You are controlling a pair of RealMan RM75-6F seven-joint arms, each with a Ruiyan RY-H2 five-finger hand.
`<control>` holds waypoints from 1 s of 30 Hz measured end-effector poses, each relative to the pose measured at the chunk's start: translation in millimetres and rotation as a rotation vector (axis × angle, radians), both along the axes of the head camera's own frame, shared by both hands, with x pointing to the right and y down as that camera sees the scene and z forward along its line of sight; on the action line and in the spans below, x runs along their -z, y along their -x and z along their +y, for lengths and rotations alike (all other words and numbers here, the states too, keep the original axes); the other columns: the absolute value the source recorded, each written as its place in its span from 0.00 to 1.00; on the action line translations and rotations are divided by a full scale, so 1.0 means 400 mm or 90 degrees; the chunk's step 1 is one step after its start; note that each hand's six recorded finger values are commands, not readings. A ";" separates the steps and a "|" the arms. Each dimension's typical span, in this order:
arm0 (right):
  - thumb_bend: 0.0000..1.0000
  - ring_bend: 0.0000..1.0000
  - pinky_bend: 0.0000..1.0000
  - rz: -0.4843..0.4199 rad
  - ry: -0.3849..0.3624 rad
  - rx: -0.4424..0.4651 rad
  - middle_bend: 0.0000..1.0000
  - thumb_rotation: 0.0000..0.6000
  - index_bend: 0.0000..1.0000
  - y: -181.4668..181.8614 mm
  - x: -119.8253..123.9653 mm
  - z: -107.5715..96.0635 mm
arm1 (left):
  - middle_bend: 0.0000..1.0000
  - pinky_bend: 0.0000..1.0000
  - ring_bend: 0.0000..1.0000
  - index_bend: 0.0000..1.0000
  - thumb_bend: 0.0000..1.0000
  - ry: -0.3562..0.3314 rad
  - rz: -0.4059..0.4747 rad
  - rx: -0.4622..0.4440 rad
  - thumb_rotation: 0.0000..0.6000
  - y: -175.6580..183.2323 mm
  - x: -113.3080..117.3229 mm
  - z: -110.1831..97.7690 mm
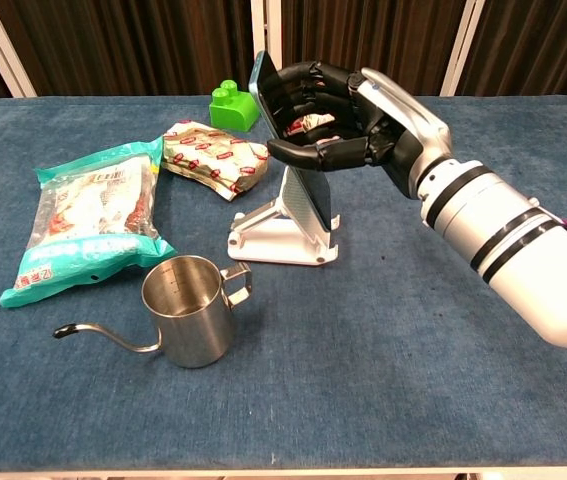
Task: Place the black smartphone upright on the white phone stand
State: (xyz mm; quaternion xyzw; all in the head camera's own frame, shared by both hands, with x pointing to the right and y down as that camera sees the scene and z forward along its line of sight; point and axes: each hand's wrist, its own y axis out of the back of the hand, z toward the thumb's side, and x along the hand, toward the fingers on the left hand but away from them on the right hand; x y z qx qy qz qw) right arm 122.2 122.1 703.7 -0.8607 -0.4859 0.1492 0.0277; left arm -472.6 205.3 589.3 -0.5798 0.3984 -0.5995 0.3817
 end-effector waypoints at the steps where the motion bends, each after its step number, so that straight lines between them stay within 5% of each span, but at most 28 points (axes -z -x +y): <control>1: 0.45 0.25 0.34 -0.001 0.000 0.000 0.39 1.00 0.51 0.001 -0.003 0.002 | 0.17 0.00 0.08 0.20 0.04 0.000 0.000 0.000 1.00 -0.001 0.000 0.000; 15: 0.45 0.23 0.31 -0.025 0.017 -0.023 0.36 1.00 0.46 0.002 -0.040 0.020 | 0.17 0.00 0.08 0.20 0.04 0.003 0.003 -0.003 1.00 -0.004 -0.006 0.000; 30: 0.44 0.18 0.27 -0.035 0.033 -0.023 0.30 1.00 0.29 0.007 -0.055 0.036 | 0.17 0.00 0.08 0.20 0.04 0.005 0.004 0.000 1.00 0.000 -0.009 0.003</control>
